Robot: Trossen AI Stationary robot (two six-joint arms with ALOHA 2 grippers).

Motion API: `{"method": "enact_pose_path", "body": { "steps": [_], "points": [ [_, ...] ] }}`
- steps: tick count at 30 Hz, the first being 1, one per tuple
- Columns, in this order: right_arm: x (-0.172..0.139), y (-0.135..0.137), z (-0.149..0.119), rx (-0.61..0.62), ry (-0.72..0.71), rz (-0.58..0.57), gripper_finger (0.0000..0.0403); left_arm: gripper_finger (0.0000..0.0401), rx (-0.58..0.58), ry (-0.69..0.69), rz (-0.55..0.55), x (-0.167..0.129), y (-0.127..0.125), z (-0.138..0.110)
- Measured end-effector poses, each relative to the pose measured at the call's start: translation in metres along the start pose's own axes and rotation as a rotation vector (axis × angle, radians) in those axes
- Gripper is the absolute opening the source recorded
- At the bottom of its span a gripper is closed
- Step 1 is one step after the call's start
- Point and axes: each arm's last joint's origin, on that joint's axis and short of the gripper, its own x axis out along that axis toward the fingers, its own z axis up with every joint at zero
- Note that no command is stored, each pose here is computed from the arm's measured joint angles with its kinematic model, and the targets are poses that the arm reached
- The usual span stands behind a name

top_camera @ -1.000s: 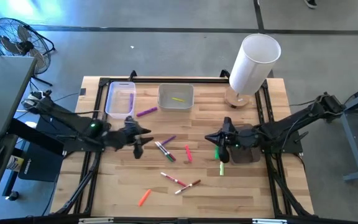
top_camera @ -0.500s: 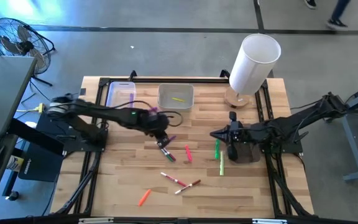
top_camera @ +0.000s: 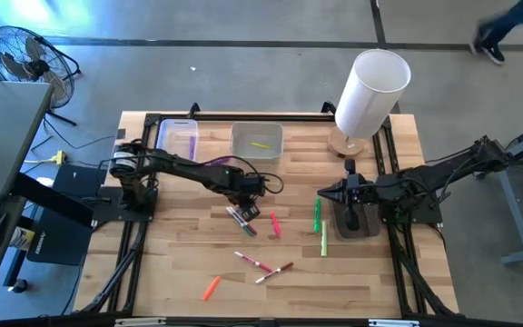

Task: Pick & Place Markers
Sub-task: Put the purple pen into the gray bin

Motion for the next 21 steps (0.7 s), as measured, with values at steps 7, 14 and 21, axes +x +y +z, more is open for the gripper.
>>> {"method": "enact_pose_path", "body": {
  "steps": [7, 14, 21],
  "points": [
    [-0.005, -0.002, -0.001, -0.008, 0.011, -0.003, 0.0003, 0.0161, 0.002, 0.013, 0.006, 0.017, -0.002, 0.001],
    [-0.007, -0.004, -0.001, -0.014, 0.017, -0.009, 0.0004, 0.0062, 0.001, 0.016, 0.014, 0.021, -0.002, 0.0],
    [-0.007, -0.004, -0.001, -0.017, 0.021, -0.021, 0.0001, 0.0032, -0.001, -0.007, -0.004, 0.022, -0.004, 0.002]
  ]
}}
